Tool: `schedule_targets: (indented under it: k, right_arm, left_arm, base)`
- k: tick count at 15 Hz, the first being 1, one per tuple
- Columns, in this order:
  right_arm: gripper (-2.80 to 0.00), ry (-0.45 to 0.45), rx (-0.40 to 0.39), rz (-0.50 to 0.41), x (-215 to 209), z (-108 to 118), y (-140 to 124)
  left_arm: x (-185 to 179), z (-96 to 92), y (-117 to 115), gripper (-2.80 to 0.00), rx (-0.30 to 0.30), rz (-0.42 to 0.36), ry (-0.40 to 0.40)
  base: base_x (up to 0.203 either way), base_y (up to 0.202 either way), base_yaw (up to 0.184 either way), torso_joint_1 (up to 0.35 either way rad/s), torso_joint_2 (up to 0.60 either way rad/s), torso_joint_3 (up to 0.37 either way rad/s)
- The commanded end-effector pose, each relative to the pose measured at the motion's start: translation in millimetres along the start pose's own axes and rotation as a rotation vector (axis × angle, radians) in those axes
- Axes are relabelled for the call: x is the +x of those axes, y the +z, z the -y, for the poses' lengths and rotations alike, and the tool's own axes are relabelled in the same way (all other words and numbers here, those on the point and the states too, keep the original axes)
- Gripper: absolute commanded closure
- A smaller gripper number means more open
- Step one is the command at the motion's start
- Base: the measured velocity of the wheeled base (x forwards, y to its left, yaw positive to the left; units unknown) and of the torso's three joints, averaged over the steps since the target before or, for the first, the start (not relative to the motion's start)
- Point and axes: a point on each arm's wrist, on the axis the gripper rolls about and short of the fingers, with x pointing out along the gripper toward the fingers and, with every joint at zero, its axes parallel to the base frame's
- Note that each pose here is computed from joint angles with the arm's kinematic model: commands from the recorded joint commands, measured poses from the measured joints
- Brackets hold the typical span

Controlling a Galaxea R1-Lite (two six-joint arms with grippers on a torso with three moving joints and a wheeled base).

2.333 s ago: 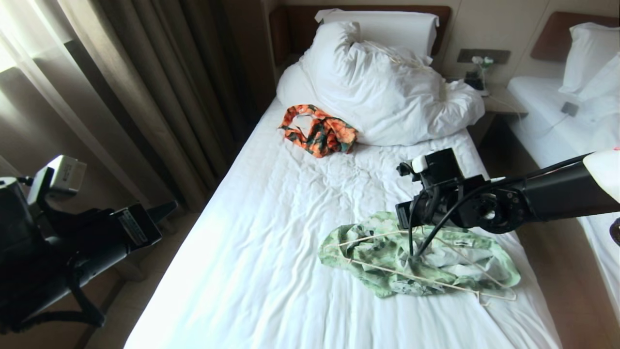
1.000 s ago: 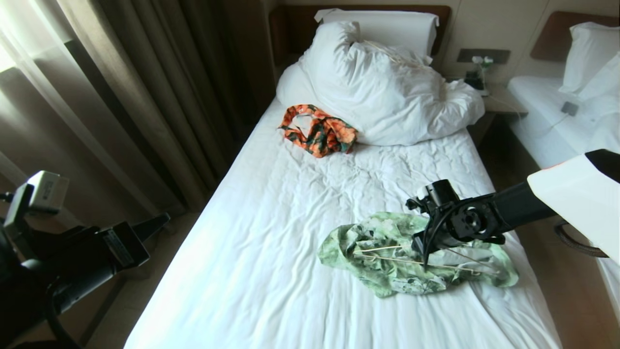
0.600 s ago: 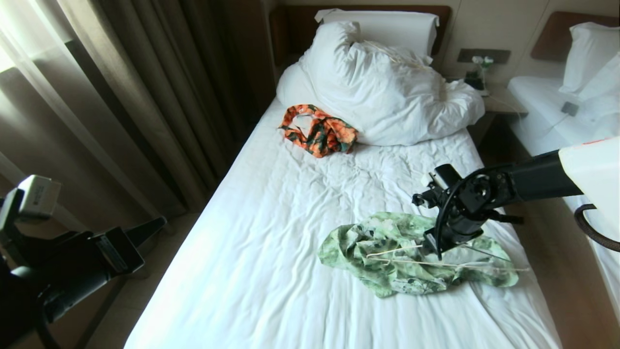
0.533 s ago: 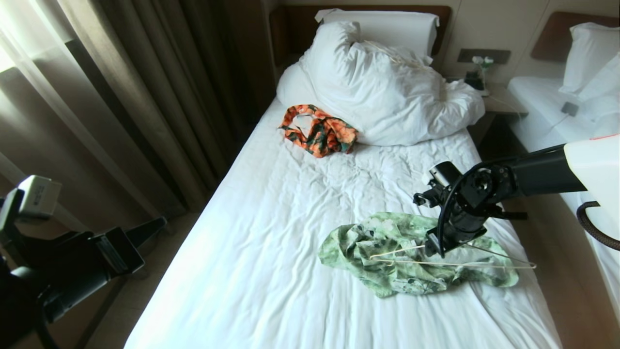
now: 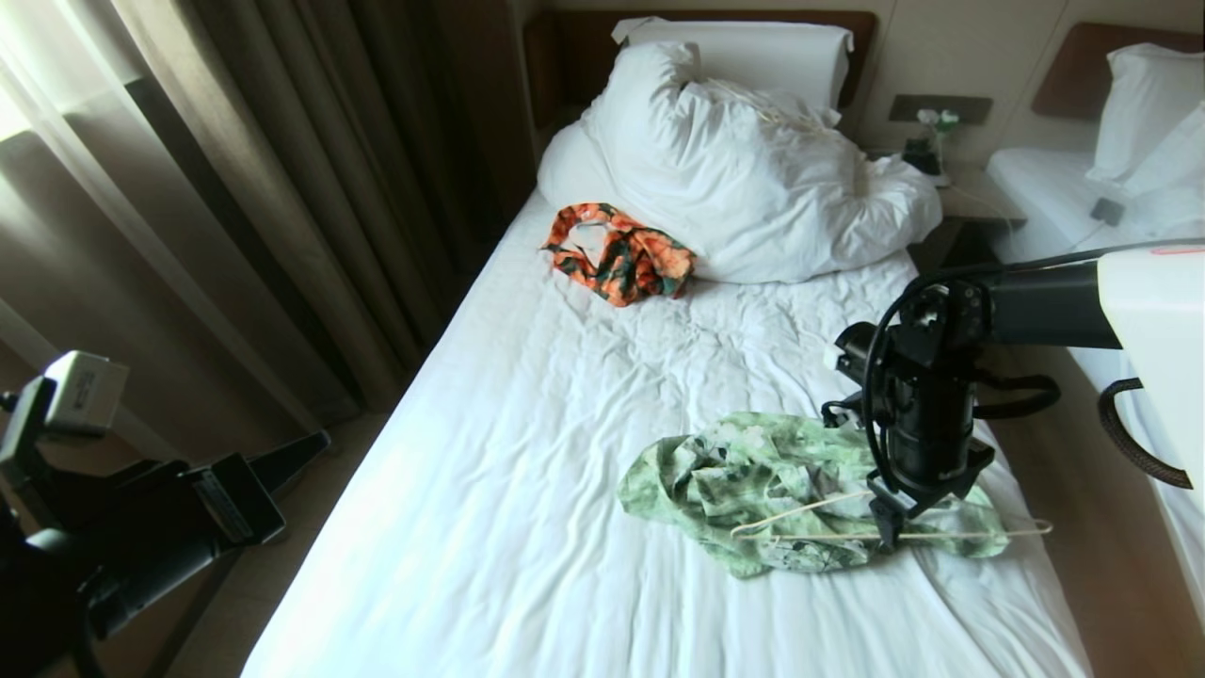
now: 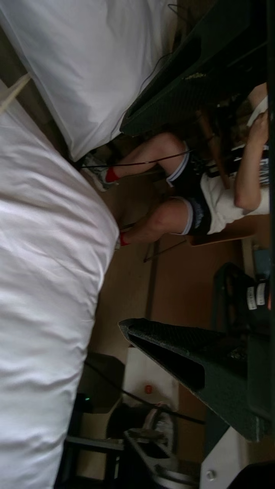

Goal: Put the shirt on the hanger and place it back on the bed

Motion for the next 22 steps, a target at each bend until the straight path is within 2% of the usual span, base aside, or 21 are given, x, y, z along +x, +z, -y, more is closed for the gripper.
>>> schedule_targets:
  k: [1,3,5,8,9,13,16,18,20,22]
  right_arm:
    - [-2.8,0.013,-0.064,-0.163,5.6,-2.7,-4.7]
    - [-2.8,0.015,-0.098,-0.166,6.6,-2.6,-4.2]
    - [-2.8,0.021,-0.07,-0.087,5.3,-1.7,2.5]
    - [-2.8,0.019,-0.037,-0.068,5.2,0.6,3.9]
    - [0.0,0.02,-0.017,-0.062,2.4,1.1,2.1]
    - [0.0,0.028,0.159,0.128,-25.5,0.8,-0.4]
    - [0.0,0.049,0.279,0.364,-63.5,-2.1,-13.1]
    - [0.0,0.073,0.322,0.527,-87.0,-6.2,-30.3]
    - [0.0,0.104,0.331,0.689,-109.3,-15.6,-51.6]
    - [0.0,0.134,0.327,0.814,-134.1,-20.5,-88.1]
  left_arm:
    - [0.7,0.1,-0.3,0.0,-0.002,-0.001,-0.003]
    - [1.0,0.5,-0.6,0.0,-0.002,-0.004,-0.006]
    - [2.0,2.5,-1.9,0.0,-0.001,-0.014,-0.02]
    - [0.4,4.1,-2.9,0.0,0.001,-0.015,-0.031]
    - [-1.6,4.4,-2.4,0.0,0.001,-0.007,-0.032]
    - [-19.5,4.9,-2.3,0.0,0.002,0.041,-0.048]
    - [-43.4,6.4,-2.4,0.0,0.006,0.085,-0.072]
    - [-57.4,7.9,-0.5,0.0,0.005,0.059,-0.068]
    - [-74.2,11.0,6.6,0.0,0.006,0.093,-0.079]
    - [-99.3,13.0,10.5,0.0,0.015,0.138,-0.085]
  base:
    - [0.0,0.0,0.0,0.0,0.0,0.0]
    - [0.0,0.0,0.0,0.0,0.0,0.0]
    - [0.0,0.0,0.0,0.0,0.0,0.0]
    - [0.0,0.0,0.0,0.0,0.0,0.0]
    - [0.0,0.0,0.0,0.0,0.0,0.0]
    - [0.0,0.0,0.0,0.0,0.0,0.0]
    - [0.0,0.0,0.0,0.0,0.0,0.0]
    - [0.0,0.0,0.0,0.0,0.0,0.0]
    - [0.0,0.0,0.0,0.0,0.0,0.0]
    - [0.0,0.0,0.0,0.0,0.0,0.0]
